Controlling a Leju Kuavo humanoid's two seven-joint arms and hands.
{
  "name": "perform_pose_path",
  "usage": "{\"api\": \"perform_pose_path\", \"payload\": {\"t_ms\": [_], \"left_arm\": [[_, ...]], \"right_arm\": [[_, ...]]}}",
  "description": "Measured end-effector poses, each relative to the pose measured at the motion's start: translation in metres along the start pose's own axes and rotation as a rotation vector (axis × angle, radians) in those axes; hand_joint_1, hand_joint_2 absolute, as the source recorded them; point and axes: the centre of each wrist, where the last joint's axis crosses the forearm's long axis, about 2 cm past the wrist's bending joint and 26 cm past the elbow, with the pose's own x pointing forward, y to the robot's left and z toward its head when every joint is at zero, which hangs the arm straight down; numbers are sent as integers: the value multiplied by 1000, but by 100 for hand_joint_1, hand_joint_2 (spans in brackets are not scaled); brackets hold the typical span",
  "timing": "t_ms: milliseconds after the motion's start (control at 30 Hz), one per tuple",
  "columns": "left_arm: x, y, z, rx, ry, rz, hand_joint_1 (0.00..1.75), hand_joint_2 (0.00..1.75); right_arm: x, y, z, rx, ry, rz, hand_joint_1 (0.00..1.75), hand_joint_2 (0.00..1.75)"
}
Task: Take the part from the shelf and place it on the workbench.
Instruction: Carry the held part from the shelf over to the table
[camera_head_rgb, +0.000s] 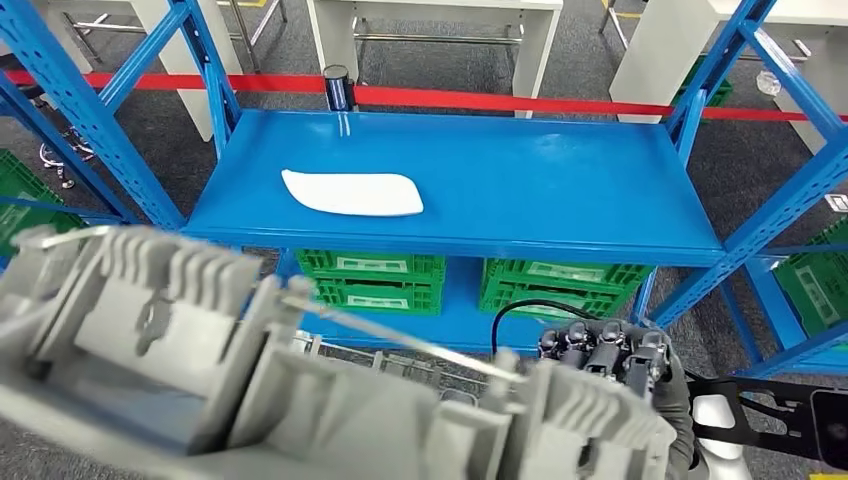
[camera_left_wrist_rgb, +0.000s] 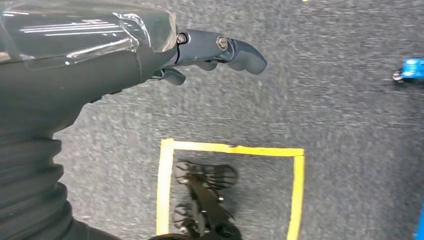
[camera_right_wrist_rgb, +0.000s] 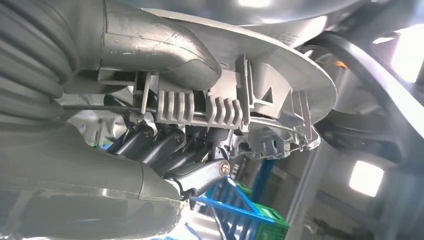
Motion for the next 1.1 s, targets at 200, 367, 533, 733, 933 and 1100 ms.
{"api": "perform_pose_path", "payload": {"t_ms": [200,367,533,733,933,1100], "left_arm": [[1,7,12,2,22,-19,0,175],[-2,11,21,12,56,-30,0,175],[-4,12,25,10,90,-41,0,175],[-5,13,27,-2,87,-52,0,175],[-4,13,28,22,73,-49,0,175],[-3,10,23,30,61,-47,0,175]], "right_arm": [[0,2,-2,-2,-22,-32,169,175],[-1,4,-4,-10,-19,-61,169,175],[-4,7,-3,-48,10,-76,169,175],[-6,11,2,-57,12,-81,169,175],[-8,13,9,-39,26,-74,169,175],[-10,12,15,-45,52,-61,169,175]]}}
